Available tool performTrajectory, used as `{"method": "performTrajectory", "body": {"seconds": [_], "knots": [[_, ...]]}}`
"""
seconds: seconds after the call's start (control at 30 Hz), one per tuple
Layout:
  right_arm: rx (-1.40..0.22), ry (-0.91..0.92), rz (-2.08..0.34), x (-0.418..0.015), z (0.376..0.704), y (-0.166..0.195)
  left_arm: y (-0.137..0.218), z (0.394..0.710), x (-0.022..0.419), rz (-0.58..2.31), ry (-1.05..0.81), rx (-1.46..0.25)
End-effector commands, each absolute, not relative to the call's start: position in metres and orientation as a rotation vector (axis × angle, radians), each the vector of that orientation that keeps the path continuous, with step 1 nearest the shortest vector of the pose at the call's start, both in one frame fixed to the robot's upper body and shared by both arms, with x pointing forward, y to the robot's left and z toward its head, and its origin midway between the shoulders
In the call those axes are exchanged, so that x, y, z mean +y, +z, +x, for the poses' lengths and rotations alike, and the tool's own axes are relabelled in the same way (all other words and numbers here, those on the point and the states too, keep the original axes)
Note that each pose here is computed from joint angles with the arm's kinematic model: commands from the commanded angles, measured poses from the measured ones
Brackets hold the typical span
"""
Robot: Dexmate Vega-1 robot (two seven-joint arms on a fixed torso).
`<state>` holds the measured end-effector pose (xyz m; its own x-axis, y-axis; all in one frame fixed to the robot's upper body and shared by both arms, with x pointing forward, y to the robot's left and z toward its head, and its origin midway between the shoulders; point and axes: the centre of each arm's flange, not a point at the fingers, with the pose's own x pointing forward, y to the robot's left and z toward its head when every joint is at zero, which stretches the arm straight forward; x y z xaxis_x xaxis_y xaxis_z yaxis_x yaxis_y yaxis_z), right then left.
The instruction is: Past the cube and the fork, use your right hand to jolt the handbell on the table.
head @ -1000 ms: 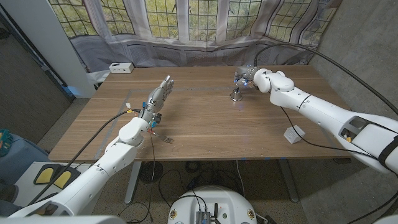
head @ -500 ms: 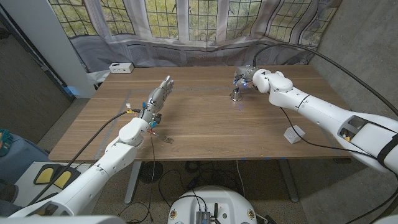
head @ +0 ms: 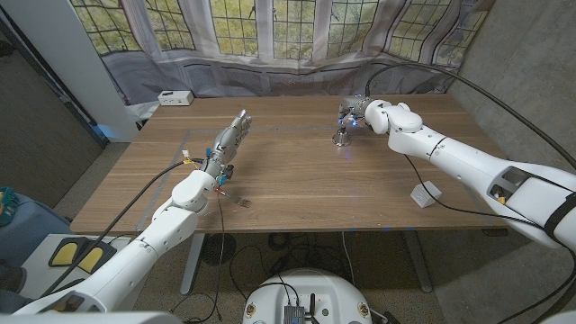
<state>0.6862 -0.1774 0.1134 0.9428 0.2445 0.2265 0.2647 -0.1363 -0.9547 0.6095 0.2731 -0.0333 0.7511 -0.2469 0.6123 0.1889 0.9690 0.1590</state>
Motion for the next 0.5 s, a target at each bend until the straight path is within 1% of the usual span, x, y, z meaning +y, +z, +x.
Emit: {"method": "performTrajectory", "body": {"seconds": [0.03, 0.5], "knots": [[-0.372, -0.018, -1.725, -0.1770, 0.6861, 0.1126, -0.0337, 0.6095, 0.2727, 0.086, -0.240, -0.681], [-0.379, -0.030, -1.728, -0.1757, 0.6883, 0.1111, -0.0356, 0.6074, 0.2741, 0.078, -0.230, -0.685]]}}
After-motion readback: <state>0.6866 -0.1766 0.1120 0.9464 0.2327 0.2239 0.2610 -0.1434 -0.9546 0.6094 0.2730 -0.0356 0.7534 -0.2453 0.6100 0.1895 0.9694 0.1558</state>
